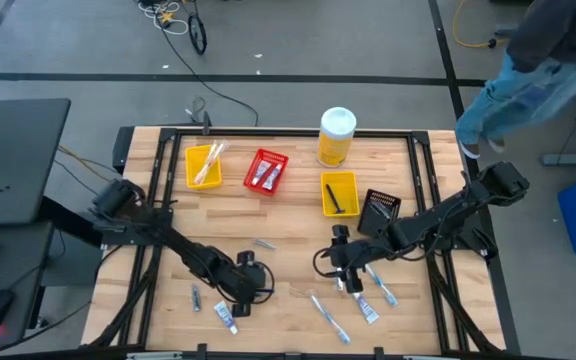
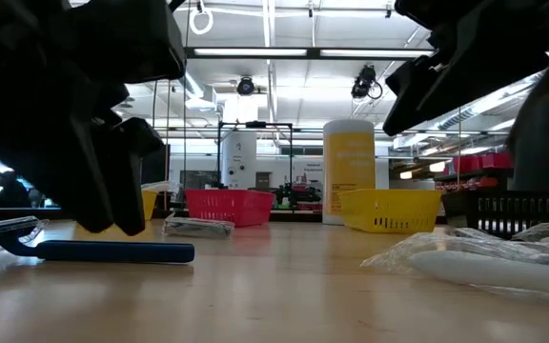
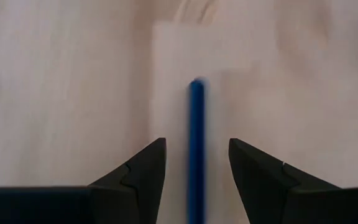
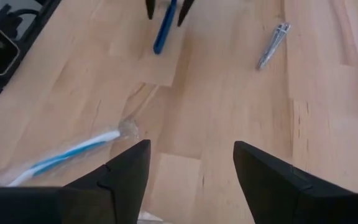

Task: Pick & Place Travel size toiletries
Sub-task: Put the blue razor into the yellow basket

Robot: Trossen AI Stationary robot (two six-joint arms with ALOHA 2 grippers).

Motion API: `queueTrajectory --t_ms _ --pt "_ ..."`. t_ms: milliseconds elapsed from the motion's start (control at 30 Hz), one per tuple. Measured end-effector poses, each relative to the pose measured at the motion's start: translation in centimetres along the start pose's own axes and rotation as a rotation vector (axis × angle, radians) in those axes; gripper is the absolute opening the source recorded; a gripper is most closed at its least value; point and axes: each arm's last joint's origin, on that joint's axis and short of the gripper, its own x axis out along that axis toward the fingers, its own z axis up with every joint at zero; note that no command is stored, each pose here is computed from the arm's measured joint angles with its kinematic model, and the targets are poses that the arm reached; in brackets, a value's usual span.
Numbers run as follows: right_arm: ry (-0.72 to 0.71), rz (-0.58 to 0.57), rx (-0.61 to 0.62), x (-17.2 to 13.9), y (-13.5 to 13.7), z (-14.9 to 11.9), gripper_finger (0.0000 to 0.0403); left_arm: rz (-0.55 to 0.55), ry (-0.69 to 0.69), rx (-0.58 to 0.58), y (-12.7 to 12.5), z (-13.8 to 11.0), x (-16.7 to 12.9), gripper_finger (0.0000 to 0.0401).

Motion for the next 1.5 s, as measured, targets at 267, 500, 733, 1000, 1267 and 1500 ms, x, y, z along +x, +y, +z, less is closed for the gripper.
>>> queueTrajectory --t_ms 267,500,733,1000,1267,1500 --pt "0.002 -0.004 0.004 0.0 -0.2 0.0 0.0243 0.050 0.097 -0.005 -0.2 0.0 0.5 0.0185" --pt "-0.001 -0.004 0.005 0.0 -0.2 0.0 0.0254 0.057 0.116 -0.001 -0.4 -0.4 0.9 0.0181" --pt "-0.025 0.000 0.009 0.0 -0.2 0.3 0.0244 0.072 0.127 0.003 -0.2 -0.5 0.9 0.0119" --pt "-0.107 0.041 -0.003 1.7 0.2 0.8 0.0242 0.076 0.134 -0.025 0.2 -0.4 1.0 0.0059" --pt "-0.176 0.019 0.010 4.5 -0.5 0.7 0.0251 0.106 0.103 0.053 0.3 0.8 1.0 0.0052" --pt "-0.183 0.011 0.060 6.7 -2.1 0.2 0.0229 0.183 0.004 0.051 1.5 3.6 0.8 0.0047"
